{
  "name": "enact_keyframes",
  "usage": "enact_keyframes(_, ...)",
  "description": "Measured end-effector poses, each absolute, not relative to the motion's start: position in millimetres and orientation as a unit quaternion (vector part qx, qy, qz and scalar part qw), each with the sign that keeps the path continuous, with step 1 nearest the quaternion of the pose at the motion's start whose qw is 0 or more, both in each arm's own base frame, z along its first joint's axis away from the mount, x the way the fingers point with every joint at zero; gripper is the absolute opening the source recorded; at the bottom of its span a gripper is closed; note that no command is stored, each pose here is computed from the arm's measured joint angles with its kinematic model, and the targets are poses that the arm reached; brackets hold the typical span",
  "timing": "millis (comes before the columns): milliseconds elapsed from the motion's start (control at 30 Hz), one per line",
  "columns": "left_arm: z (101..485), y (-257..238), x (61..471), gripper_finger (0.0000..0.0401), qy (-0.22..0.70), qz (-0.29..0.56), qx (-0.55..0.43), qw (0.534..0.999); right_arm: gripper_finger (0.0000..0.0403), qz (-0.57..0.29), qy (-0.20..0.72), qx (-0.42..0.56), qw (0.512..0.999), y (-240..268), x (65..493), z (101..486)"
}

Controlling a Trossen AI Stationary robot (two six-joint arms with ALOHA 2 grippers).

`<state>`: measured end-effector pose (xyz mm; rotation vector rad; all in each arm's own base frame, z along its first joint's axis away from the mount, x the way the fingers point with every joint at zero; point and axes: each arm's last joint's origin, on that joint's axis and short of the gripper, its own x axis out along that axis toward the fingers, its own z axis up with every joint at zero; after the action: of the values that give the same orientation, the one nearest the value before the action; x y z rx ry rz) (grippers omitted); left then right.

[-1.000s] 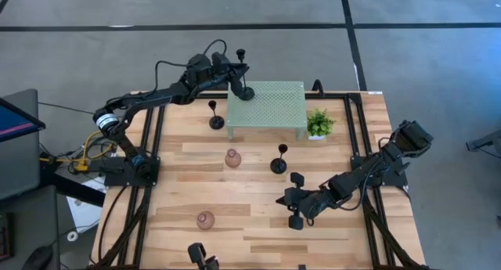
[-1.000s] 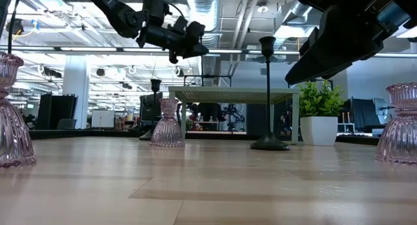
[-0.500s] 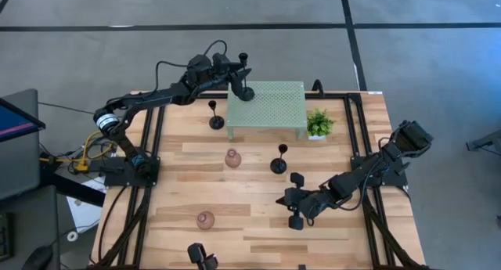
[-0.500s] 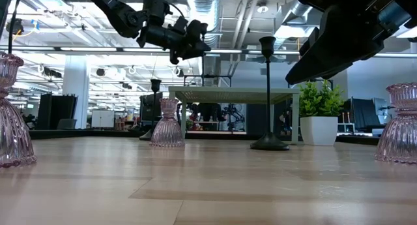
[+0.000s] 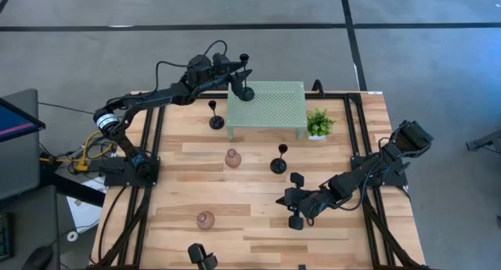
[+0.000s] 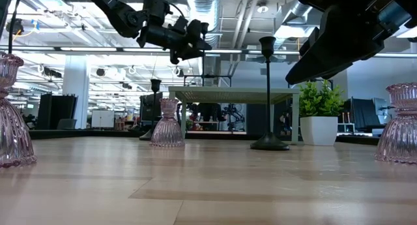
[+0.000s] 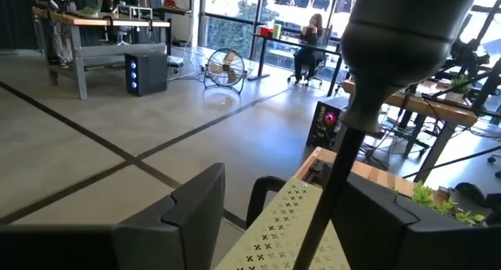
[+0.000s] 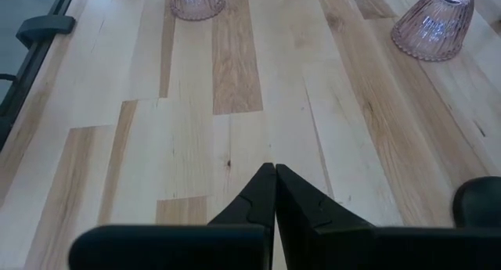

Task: Pick & Place candle stick holders
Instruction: Put the bottom black candle holder on the shelf aligned with the black candle holder

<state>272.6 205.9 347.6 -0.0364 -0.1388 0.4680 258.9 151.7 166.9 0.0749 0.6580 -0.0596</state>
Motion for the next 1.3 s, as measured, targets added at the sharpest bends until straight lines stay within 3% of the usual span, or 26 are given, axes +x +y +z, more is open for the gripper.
enact_keyframes(567,370.7,190.2,257.0,0.0221,-0.088,0.212,-0.022,0.973,0.0000,-0.029,0.323,0.037,0.945,151.6,259.0,166.9)
enact_keyframes(967,380.8,157.1,218.9,0.0218,0.033,0.203,-0.046,0.977,0.0000,-0.029,0.323,0.037,0.945,151.7,259.0,167.0)
enact_keyframes(1200,380.4,133.1,207.1,0.0185,0.085,0.180,-0.061,0.978,0.0000,-0.029,0.323,0.037,0.945,151.6,259.0,167.1)
enact_keyframes(1300,371.5,117.9,208.7,0.0160,0.099,0.133,-0.032,0.986,0.0000,-0.029,0.323,0.037,0.945,151.7,259.0,167.1)
